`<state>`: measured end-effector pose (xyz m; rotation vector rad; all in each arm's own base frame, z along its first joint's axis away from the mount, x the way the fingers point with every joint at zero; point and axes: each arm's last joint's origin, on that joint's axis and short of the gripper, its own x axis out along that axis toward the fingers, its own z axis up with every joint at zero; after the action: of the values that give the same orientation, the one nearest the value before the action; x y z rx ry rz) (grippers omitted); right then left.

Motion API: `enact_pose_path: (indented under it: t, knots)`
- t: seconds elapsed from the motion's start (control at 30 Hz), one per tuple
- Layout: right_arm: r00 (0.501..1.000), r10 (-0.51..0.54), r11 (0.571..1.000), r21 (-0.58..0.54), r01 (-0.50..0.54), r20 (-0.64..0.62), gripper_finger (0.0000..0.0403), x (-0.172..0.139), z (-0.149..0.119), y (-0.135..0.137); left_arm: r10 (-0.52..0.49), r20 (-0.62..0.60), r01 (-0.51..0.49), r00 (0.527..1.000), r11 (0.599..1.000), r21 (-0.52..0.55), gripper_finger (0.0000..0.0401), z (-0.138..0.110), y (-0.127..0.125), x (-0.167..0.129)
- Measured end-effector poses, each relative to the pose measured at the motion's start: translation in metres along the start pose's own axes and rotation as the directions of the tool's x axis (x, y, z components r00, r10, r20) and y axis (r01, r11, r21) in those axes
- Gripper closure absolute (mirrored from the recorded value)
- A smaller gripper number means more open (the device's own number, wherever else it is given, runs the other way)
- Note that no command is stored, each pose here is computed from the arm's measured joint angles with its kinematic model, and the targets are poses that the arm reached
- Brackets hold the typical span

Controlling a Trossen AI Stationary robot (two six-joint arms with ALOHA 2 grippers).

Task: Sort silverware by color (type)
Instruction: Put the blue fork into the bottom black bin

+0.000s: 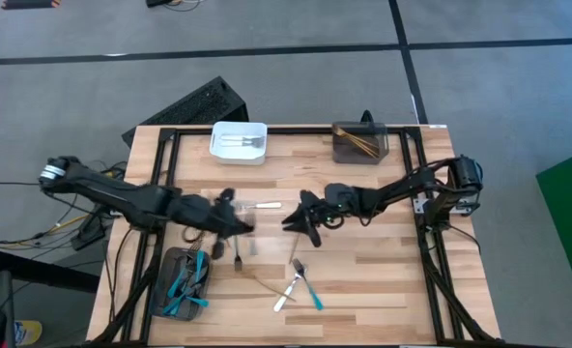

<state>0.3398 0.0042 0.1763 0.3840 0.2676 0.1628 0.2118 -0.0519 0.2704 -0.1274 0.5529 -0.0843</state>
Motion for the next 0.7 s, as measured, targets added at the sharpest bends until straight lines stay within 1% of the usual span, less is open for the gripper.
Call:
enact_pose_path:
  t: [0.07, 0.1, 0.2, 0.27, 0.37, 0.47, 0.6, 0.7]
  knots:
    - [0.998, -0.068, 0.998, 0.008, 0.068, -0.005, 0.0269, 0.0, -0.001, -0.006, -0.026, -0.106, 0.015, 0.994, 0.995, -0.1, 0.0401, -0.002, -0.007, -0.02]
    - [0.996, -0.087, 0.996, 0.011, 0.087, -0.013, 0.0269, -0.001, -0.002, -0.009, -0.033, -0.136, 0.013, 0.99, 0.989, -0.148, 0.0401, -0.001, -0.011, -0.03]
    - [0.995, -0.098, 0.995, 0.012, 0.098, -0.017, 0.0269, -0.001, -0.002, -0.012, -0.053, -0.195, -0.005, 0.979, 0.959, -0.283, 0.0401, -0.004, -0.021, -0.054]
    - [0.995, -0.103, 0.995, 0.012, 0.103, -0.012, 0.0269, -0.001, -0.001, -0.013, -0.052, -0.228, -0.029, 0.972, 0.941, -0.336, 0.0401, -0.012, -0.028, -0.062]
    - [0.992, -0.125, 0.992, 0.012, 0.125, -0.006, 0.0269, -0.002, -0.001, -0.014, -0.043, -0.296, -0.073, 0.954, 0.926, -0.371, 0.0401, -0.03, -0.036, -0.065]
    - [0.992, -0.126, 0.992, 0.013, 0.126, -0.006, 0.0269, -0.002, -0.001, -0.014, -0.039, -0.37, -0.121, 0.928, 0.909, -0.399, 0.0401, -0.052, -0.043, -0.062]
    - [0.993, -0.118, 0.993, 0.01, 0.118, -0.011, 0.0269, -0.001, -0.002, -0.011, -0.03, -0.427, -0.178, 0.904, 0.88, -0.439, 0.0401, -0.076, -0.047, -0.058]
    - [0.993, -0.115, 0.993, 0.01, 0.115, -0.011, 0.0269, -0.001, -0.003, -0.011, -0.051, -0.483, -0.205, 0.874, 0.863, -0.462, 0.0401, -0.09, -0.048, -0.057]
